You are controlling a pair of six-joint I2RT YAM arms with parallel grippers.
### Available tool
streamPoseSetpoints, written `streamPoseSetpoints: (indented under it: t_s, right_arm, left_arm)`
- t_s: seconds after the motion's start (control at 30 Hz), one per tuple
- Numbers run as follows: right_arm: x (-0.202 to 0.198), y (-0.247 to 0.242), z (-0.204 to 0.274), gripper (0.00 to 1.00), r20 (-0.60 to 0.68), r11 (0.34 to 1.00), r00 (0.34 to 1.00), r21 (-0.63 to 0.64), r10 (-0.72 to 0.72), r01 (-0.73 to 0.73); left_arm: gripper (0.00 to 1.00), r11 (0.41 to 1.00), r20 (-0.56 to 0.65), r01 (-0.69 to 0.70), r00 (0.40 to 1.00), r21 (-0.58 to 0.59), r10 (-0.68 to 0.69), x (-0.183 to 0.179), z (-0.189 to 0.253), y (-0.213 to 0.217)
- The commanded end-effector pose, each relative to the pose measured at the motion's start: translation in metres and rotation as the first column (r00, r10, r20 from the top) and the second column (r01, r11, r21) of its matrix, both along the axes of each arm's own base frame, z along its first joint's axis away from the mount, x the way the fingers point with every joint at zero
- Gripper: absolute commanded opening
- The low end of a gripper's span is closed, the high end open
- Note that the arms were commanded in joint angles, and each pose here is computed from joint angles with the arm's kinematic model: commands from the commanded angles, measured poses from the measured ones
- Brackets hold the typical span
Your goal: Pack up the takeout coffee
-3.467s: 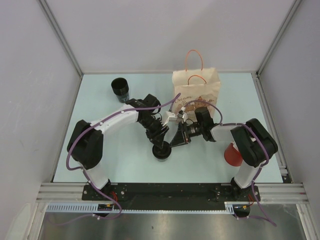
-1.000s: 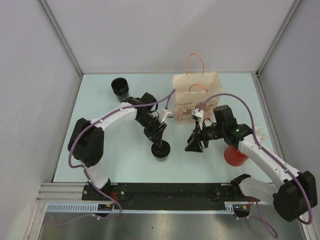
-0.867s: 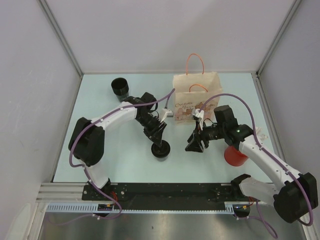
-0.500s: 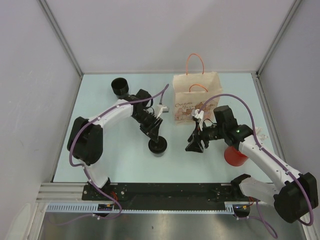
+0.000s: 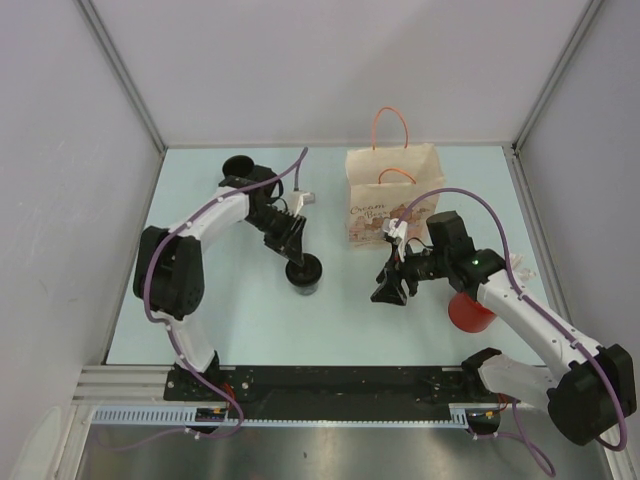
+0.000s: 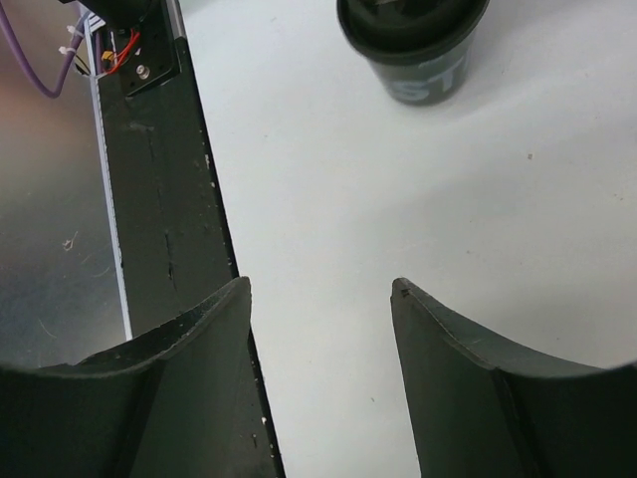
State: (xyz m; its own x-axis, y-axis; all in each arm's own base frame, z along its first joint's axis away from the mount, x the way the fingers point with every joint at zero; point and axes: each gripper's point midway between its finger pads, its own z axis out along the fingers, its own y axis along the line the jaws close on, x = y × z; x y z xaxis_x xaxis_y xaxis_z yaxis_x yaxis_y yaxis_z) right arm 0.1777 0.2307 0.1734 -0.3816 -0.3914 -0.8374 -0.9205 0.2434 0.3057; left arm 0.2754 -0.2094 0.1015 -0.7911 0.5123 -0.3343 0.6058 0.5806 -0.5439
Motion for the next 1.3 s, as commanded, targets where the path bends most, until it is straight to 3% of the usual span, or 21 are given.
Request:
streamPoseSetpoints:
  t_s: [0.0, 0.43, 0.77, 0.8, 0.9, 1.27]
  right_arm:
    - [0.005, 0.001, 0.001, 0.64, 0.041, 1.0, 0.999, -0.004, 0.005, -0.005]
    - [0.008, -0.003, -0.001, 0.71, 0.056, 1.0, 0.998, -0.014, 0.0, 0.001]
    - [0.009, -0.003, -0.001, 0.82, 0.076, 1.0, 0.997, -0.019, 0.007, -0.005]
    - [0.009, -0.003, -0.001, 0.82, 0.078, 1.0, 0.997, -0.019, 0.007, -0.006]
    - [0.01, -0.004, 0.0, 0.83, 0.083, 1.0, 0.996, -0.019, 0.008, -0.006]
    - [0.01, -0.005, 0.0, 0.85, 0.093, 1.0, 0.996, -0.022, 0.007, -0.005]
  left_arm:
    - [0.08, 0.993, 0.115, -0.087, 0.99, 0.079, 0.078, 0.046, -0.006, 0.019]
    - [0.08, 0.994, 0.11, -0.11, 0.988, -0.019, 0.112, 0.086, 0.01, 0.001]
    - [0.09, 0.989, 0.098, -0.132, 0.985, -0.072, 0.139, 0.085, 0.013, 0.003]
    - [0.16, 0.988, 0.096, -0.134, 0.985, -0.072, 0.141, 0.085, 0.012, 0.003]
    - [0.27, 0.988, 0.095, -0.135, 0.985, -0.078, 0.142, 0.086, 0.013, 0.003]
    - [0.5, 0.985, 0.106, -0.136, 0.983, -0.106, 0.147, 0.093, 0.022, 0.007]
